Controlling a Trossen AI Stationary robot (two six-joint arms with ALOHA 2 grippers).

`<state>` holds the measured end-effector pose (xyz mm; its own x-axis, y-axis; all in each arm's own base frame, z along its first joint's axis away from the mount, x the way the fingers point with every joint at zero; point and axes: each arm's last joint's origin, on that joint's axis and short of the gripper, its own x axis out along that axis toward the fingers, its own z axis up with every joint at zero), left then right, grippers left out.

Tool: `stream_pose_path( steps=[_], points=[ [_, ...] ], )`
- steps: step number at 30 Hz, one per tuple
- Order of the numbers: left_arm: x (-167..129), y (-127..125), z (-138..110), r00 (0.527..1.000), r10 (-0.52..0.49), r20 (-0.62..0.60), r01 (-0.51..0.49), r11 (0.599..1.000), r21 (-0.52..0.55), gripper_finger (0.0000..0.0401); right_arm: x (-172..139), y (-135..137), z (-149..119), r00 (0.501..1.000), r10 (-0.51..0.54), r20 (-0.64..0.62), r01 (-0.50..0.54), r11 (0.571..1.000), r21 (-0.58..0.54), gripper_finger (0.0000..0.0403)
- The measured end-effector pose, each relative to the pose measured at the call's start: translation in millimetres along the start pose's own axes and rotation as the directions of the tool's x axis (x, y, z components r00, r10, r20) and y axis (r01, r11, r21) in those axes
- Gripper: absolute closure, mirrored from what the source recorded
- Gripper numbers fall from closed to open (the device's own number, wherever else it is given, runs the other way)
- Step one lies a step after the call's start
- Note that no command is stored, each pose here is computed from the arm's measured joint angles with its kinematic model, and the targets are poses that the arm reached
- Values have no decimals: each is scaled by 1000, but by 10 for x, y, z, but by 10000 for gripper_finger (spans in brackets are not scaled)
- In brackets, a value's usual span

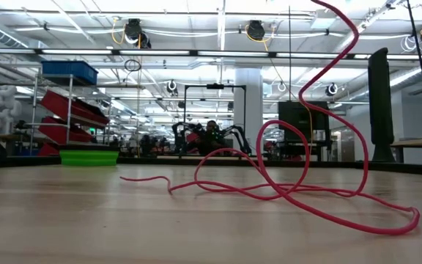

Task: Coil cords
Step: Coil the red wire into the spool

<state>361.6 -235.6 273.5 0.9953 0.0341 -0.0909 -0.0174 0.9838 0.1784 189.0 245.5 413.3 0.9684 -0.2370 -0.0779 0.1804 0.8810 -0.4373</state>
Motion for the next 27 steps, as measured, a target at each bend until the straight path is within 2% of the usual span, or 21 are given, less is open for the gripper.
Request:
stream_pose_path(
  steps=[7,27],
  points=[
    [91,45,-71,1000,21,-5,-21,1000,5,330,0,0,0,1000,0,0,0,1000,2,403],
    [52,12,-63,997,83,-8,-82,995,57,330,0,1,-1,1000,0,0,0,1000,-1,403]
  ],
)
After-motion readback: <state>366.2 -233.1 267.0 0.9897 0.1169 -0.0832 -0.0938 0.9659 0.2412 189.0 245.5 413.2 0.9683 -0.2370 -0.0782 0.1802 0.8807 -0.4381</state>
